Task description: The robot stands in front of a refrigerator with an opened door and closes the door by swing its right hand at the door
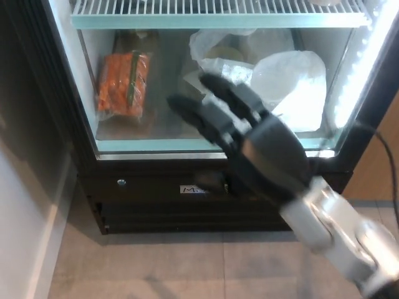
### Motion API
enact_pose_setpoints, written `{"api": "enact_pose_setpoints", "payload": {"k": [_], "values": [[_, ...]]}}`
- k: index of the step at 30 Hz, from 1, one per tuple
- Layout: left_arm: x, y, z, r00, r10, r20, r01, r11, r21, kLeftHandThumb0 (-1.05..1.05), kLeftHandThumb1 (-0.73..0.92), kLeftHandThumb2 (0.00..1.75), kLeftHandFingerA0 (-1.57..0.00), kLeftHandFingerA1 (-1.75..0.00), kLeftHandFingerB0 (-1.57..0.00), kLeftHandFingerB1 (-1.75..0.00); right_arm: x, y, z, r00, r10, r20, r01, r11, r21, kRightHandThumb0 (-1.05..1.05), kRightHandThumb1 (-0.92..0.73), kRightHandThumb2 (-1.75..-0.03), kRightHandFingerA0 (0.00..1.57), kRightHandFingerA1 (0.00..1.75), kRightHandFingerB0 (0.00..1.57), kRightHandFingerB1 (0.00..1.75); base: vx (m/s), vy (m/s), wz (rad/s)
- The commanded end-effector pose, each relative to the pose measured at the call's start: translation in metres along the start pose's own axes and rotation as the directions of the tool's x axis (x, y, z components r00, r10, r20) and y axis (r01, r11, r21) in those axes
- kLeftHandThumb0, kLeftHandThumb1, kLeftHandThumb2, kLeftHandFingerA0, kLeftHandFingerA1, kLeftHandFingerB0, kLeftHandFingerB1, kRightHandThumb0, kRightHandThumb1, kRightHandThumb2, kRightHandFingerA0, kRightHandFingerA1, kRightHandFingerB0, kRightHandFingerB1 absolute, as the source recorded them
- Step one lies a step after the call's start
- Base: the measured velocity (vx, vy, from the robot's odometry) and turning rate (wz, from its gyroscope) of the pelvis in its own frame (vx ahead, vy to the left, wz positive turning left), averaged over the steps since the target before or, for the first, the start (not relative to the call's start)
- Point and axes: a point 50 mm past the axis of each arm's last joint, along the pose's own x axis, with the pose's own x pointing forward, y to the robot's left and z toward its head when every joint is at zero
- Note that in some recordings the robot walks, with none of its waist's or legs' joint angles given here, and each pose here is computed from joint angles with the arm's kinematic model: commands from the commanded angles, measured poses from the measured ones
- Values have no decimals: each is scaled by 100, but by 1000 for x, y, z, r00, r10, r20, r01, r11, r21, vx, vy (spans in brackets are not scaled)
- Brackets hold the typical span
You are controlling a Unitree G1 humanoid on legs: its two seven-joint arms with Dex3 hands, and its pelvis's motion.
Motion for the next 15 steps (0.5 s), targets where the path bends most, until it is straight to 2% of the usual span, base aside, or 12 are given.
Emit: {"api": "enact_pose_setpoints", "payload": {"k": [1, 3, 5, 6, 7, 11, 12, 14, 15], "values": [[-2, 7, -3, 1000, 4, -11, -3, 999, 40, -57, 92, 73, -26, -35, -19, -33, -70, 6, -14, 990, 40, -138, -35, 999, 38, -86, -76, -104, 3, 35, 10, 37, 0, 0, 0], [-2, 7, -3, 1000, 3, -10, -3, 999, 33, -57, 92, 73, -26, -35, -19, -33, -77, 8, -16, 986, 52, -160, -47, 998, 39, -86, -76, -104, 3, 35, 10, 37, 0, 0, 0], [-2, 6, -3, 1000, 4, -17, -3, 999, 52, -56, 92, 73, -27, -35, -20, -34, -114, 22, -33, 943, 124, -310, -99, 991, 93, -85, -77, -106, 0, 30, 10, 40, 0, 0, 0], [-2, 6, -3, 1000, 4, -18, -3, 999, 54, -56, 92, 73, -27, -35, -20, -34, -118, 24, -35, 936, 131, -326, -104, 990, 99, -85, -77, -106, 0, 30, 10, 40, 0, 0, 0], [-2, 6, -3, 1000, 4, -18, -3, 999, 53, -56, 92, 74, -27, -35, -20, -33, -123, 26, -37, 928, 139, -346, -107, 988, 110, -75, -90, -68, 12, 26, 15, 26, 0, 0, 0], [-2, 6, -4, 1000, 4, -19, -3, 999, 53, -56, 92, 74, -27, -35, -20, -33, -131, 30, -41, 915, 149, -374, -108, 986, 128, -75, -90, -68, 12, 26, 15, 26, 0, 0, 0], [-2, 7, -4, 1000, 4, -18, -4, 999, 54, -56, 92, 73, -28, -36, -20, -33, -147, 35, -52, 861, 186, -474, -115, 978, 175, -36, -52, -109, 0, 48, 0, 46, 0, 0, 0], [-1, 8, -2, 1000, 5, -15, -4, 998, 55, -56, 92, 73, -28, -36, -20, -33, -173, 42, -65, 758, 237, -608, -104, 964, 245, -36, -52, -109, 0, 48, 0, 46, 0, 0, 0], [-1, 8, -2, 1000, 5, -15, -4, 998, 55, -56, 92, 73, -28, -36, -20, -33, -173, 42, -65, 758, 236, -608, -104, 964, 246, -36, -52, -109, 0, 48, 0, 46, 0, 0, 0]]}}
